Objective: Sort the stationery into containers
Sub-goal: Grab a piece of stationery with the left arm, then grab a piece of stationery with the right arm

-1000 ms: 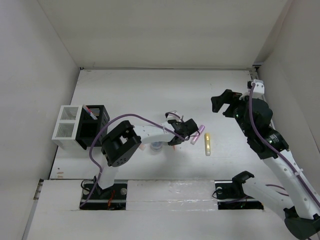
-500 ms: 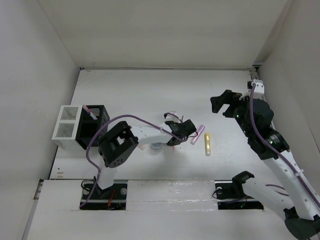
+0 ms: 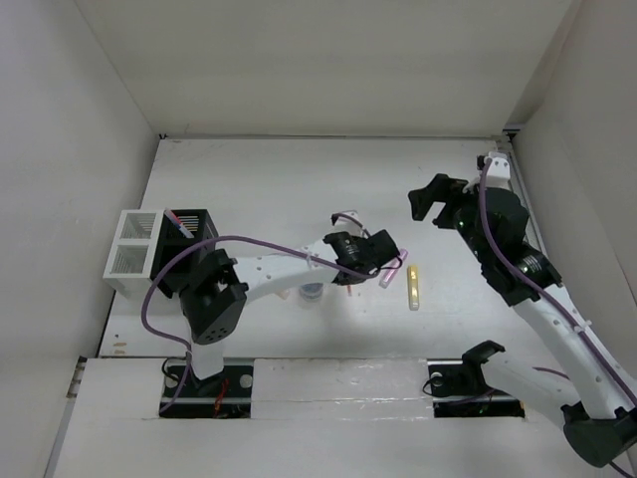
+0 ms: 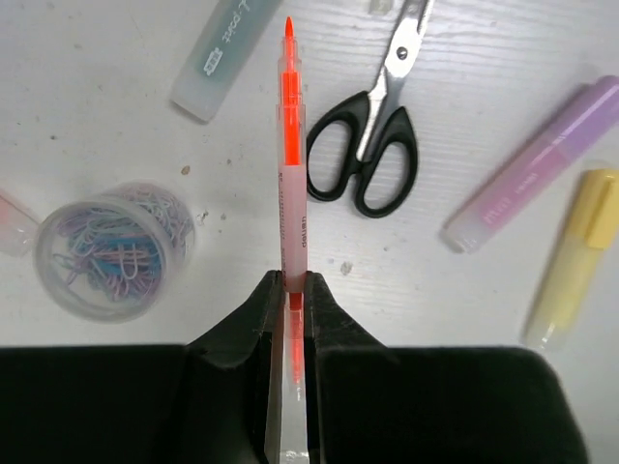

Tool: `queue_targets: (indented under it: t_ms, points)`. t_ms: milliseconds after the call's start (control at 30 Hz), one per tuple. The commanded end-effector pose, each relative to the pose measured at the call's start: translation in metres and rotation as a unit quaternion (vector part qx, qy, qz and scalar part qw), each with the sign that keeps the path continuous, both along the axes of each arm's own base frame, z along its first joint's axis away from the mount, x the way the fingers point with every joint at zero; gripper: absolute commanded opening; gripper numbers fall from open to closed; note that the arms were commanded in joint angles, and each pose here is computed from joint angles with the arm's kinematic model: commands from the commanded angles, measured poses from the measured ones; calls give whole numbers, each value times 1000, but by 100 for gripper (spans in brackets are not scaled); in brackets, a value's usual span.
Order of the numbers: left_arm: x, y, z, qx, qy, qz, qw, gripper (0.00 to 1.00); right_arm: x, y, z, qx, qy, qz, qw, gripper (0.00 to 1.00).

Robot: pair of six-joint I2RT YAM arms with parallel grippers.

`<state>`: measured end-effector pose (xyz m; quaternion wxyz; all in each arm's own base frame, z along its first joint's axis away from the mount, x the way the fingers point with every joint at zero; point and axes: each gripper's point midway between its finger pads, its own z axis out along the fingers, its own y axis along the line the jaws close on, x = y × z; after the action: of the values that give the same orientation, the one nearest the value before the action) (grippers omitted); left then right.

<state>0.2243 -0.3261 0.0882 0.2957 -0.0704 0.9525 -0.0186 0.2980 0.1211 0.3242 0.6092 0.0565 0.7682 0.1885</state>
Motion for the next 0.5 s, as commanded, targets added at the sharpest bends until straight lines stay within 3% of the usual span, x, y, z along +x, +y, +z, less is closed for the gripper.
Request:
queue_targets:
  t_ms: [0,133,300,467]
  points:
    - [1,-4,59,-23,-55,-19,998,0,15,-2,1,1,-10,-13,1000,100]
    - [5,7,98,-27,-96,-9,995,0,42,-2,-17,-18,26,-15,999,100]
    - [44,74,123,-7,-131,44,990,0,80,37,-60,-72,105,52,990,90]
    - [66,136,162,-1,-159,46,986,0,88,83,-91,-112,144,77,980,83]
